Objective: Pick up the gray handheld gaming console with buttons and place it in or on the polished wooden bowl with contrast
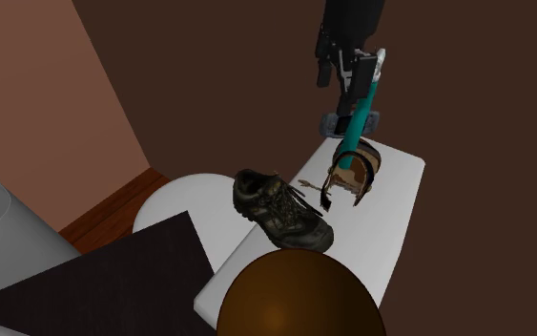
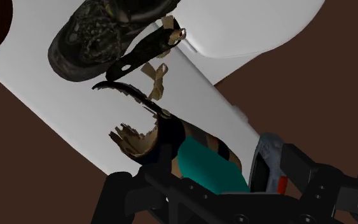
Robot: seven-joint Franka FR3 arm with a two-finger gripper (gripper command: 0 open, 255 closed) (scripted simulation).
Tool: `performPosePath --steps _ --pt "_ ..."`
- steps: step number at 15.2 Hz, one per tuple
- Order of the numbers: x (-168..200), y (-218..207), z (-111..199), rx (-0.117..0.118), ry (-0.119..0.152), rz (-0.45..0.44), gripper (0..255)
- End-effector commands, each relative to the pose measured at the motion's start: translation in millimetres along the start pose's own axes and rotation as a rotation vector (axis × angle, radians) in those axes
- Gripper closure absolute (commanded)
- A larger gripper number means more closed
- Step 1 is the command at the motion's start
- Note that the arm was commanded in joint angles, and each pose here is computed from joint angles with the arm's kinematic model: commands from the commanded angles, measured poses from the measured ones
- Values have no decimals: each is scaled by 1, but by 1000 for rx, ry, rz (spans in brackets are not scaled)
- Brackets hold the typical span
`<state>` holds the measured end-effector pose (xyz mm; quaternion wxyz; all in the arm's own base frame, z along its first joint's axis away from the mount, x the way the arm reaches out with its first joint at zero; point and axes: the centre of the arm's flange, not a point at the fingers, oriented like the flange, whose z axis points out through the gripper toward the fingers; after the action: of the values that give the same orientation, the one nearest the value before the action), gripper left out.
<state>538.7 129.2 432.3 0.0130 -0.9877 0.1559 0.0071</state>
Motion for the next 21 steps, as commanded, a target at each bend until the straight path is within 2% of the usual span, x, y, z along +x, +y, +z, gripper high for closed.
performPosePath --steps 1,12,21 --pt "16 -16 14 -2 4 9 0" --pt "101 -101 81 -17 25 52 0" --pt "102 -100 121 -17 25 52 0"
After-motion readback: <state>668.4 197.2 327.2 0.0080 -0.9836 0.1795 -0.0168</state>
